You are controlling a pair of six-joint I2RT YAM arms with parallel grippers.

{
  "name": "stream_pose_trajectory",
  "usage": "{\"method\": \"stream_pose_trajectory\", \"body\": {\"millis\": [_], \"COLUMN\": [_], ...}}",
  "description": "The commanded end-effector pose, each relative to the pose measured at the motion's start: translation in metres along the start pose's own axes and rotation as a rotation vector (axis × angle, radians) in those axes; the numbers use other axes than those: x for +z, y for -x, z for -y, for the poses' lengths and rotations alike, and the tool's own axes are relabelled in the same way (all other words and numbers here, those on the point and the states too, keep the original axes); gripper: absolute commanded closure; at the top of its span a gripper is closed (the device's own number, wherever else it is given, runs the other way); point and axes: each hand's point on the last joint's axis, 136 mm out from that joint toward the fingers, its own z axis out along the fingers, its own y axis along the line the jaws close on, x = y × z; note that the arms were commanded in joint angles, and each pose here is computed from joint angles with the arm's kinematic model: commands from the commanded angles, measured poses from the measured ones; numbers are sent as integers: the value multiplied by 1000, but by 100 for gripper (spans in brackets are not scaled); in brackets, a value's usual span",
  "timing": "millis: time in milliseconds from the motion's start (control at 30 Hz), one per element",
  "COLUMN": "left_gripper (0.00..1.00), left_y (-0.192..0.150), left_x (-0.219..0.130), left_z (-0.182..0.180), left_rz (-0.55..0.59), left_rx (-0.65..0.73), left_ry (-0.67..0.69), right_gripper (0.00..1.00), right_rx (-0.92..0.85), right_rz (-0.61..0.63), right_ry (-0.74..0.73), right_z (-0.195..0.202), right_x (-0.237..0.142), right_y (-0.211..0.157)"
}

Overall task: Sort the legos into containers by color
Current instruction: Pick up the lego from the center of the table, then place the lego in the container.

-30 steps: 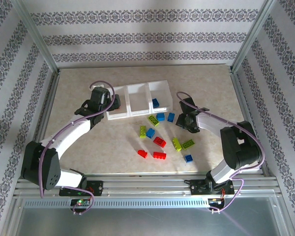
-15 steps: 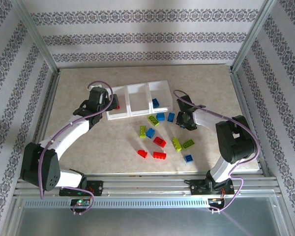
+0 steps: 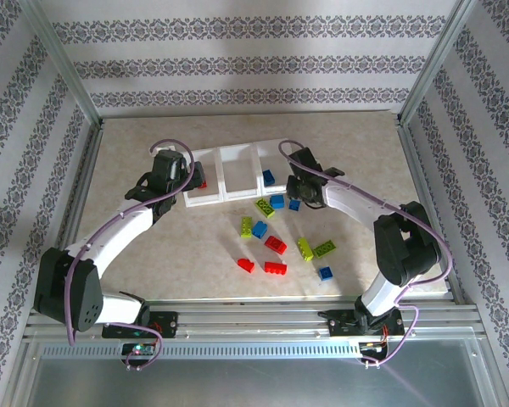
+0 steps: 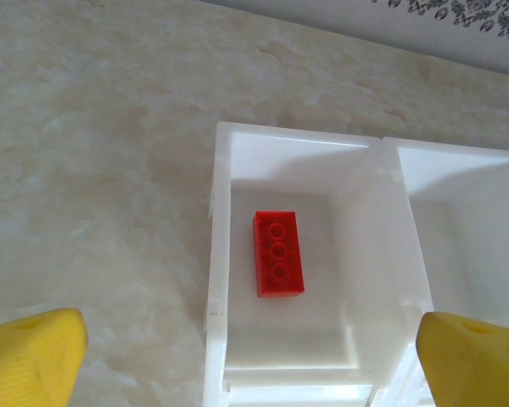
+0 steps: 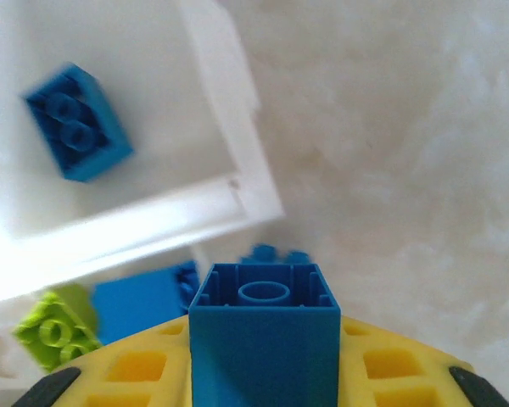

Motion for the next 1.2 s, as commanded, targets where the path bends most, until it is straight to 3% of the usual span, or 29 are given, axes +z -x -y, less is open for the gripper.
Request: {"method": "stream_pose_trajectory", "body": {"millis": [0, 467, 800, 1167], "left_gripper": [0, 0, 0, 0], "left_y": [-3, -10, -9, -8], "left_x": [-3, -13, -24, -25], "left_z": [-9, -17, -25, -25], "left_rz": [-6, -11, 5, 7], "left_rx": [9, 8, 13, 9], "left_ry": [8, 9, 20, 19], "right_gripper": [75, 73, 62, 56], "right_rx": [-61, -181, -195, -198], "right_rz": [56, 73, 51, 65], "right_ry": [2, -3, -28, -32], "right_z": [-12, -51, -54, -50], "right_x": [-8, 26, 42, 32], "right_y": [25, 73, 74, 76]}}
